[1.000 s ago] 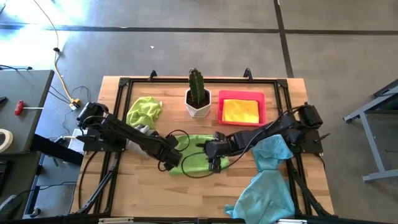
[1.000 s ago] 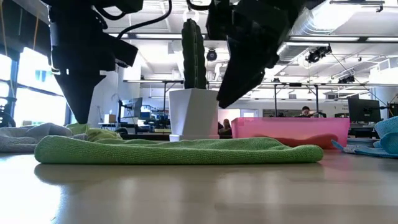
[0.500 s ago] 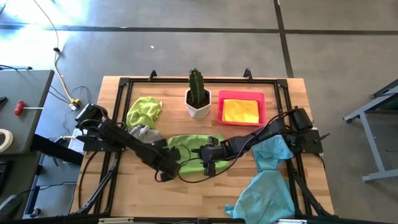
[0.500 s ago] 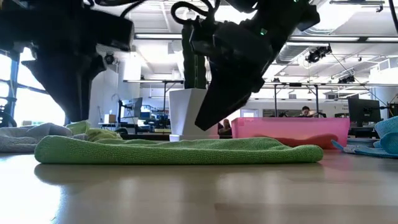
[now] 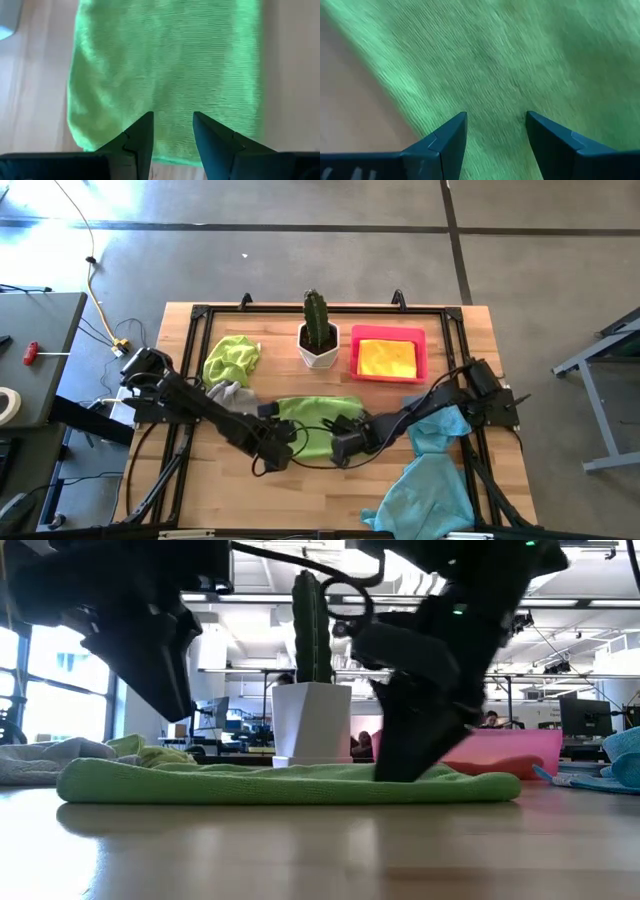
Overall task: Fold microfiber towels
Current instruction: Fold the bottom green microfiber towel
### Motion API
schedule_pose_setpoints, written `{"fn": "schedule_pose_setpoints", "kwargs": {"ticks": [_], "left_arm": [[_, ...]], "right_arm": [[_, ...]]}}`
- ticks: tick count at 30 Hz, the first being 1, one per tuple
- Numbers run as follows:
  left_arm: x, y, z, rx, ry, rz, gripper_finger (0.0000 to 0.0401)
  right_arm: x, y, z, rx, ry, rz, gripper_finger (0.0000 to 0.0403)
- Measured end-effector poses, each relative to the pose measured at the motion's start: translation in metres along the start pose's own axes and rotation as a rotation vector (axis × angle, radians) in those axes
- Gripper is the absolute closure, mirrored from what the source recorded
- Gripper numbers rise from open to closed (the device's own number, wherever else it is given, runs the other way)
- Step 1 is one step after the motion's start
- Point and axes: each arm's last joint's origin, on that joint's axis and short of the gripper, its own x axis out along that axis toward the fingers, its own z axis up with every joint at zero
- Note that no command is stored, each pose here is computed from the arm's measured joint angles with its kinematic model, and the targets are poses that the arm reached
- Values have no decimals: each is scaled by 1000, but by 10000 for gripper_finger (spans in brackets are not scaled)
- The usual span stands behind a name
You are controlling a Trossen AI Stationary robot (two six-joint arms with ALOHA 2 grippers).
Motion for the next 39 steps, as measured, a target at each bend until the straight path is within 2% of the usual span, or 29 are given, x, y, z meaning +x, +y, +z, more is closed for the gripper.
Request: {"fn": "schedule_pose_setpoints", "kwargs": {"ticks": [3, 6, 10, 16, 18, 20, 25, 28, 34, 39], "left_arm": [[2, 4, 2, -85, 7, 3, 273], [3, 5, 3, -148, 42, -40, 273], [2, -1, 3, -227, 56, -104, 273], [-5, -20, 7, -267, -24, -245, 273], [-8, -25, 11, -273, -66, -285, 273], [-9, -26, 13, -267, -92, -305, 273], [-8, -25, 13, -223, -101, -284, 273], [-8, -25, 11, -216, -64, -298, 273], [-7, -24, 3, -200, 42, -318, 273], [-7, -22, 1, -163, 53, -295, 273]], "right_arm": [[-3, 1, -11, -27, 8, -57, 206], [-5, 0, -17, -96, 0, -124, 206], [-7, -7, -22, -284, -20, -253, 206], [-6, -18, -11, -602, -110, -469, 206], [-5, -22, -5, -647, -127, -510, 206], [-9, -21, 4, -614, -126, -477, 206], [-23, 4, 35, -281, -234, -118, 206], [-17, 19, 40, -162, -335, 35, 206], [13, 33, 33, -9, -392, 123, 206], [37, 41, 21, -4, -379, 154, 206]]}}
